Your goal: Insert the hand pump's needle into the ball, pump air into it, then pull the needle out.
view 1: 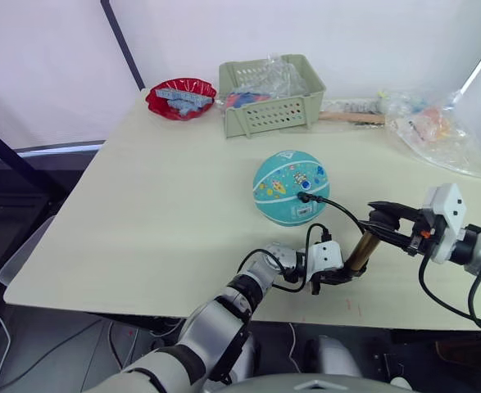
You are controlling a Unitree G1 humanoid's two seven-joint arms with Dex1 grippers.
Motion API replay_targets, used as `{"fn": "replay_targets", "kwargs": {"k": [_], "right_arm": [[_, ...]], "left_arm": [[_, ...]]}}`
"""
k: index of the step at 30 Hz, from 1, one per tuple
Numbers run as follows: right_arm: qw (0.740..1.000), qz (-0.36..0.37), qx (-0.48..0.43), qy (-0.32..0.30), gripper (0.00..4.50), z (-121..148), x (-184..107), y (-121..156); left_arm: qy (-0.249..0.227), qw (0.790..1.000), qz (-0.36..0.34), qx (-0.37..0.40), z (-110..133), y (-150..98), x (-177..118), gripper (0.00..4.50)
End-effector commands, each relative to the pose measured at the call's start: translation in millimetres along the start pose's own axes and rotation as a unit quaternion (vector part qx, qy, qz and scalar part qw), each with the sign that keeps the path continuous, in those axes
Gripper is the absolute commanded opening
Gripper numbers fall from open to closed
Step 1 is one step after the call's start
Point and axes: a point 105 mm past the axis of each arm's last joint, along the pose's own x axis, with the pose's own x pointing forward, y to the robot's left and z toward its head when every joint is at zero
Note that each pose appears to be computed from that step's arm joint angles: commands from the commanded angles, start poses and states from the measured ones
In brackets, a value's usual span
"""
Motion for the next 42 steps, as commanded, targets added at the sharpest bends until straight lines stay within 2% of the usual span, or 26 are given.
{"fn": "replay_targets", "kwargs": {"k": [1, 3, 8, 13, 20, 31, 42], "right_arm": [[0.998, 0.021, 0.04, 0.054, 1.63, -32, 2, 13], [0.999, 0.011, 0.037, 0.033, 1.63, -23, 2, 9], [0.999, -0.02, 0.003, -0.031, 1.63, 19, -9, -9], [0.996, -0.044, -0.029, -0.071, 1.63, 55, -27, -25], [0.991, -0.059, -0.056, -0.11, 1.63, 93, -48, -35], [0.982, -0.074, -0.087, -0.15, 1.63, 133, -72, -41], [0.979, -0.073, -0.093, -0.168, 1.63, 144, -72, -38]], "left_arm": [[0.049, 0.998, -0.023, -0.03, -28, -18, 1, 0.95], [0.05, 0.998, -0.023, -0.03, -28, -18, 0, 0.95], [0.05, 0.998, -0.024, -0.029, -28, -18, 0, 0.95], [0.05, 0.998, -0.027, -0.027, -28, -19, 0, 0.95], [0.051, 0.998, -0.03, -0.025, -28, -19, 0, 0.95], [0.053, 0.998, -0.032, -0.023, -28, -18, -1, 0.95], [0.054, 0.998, -0.031, -0.023, -28, -17, -1, 0.95]]}}
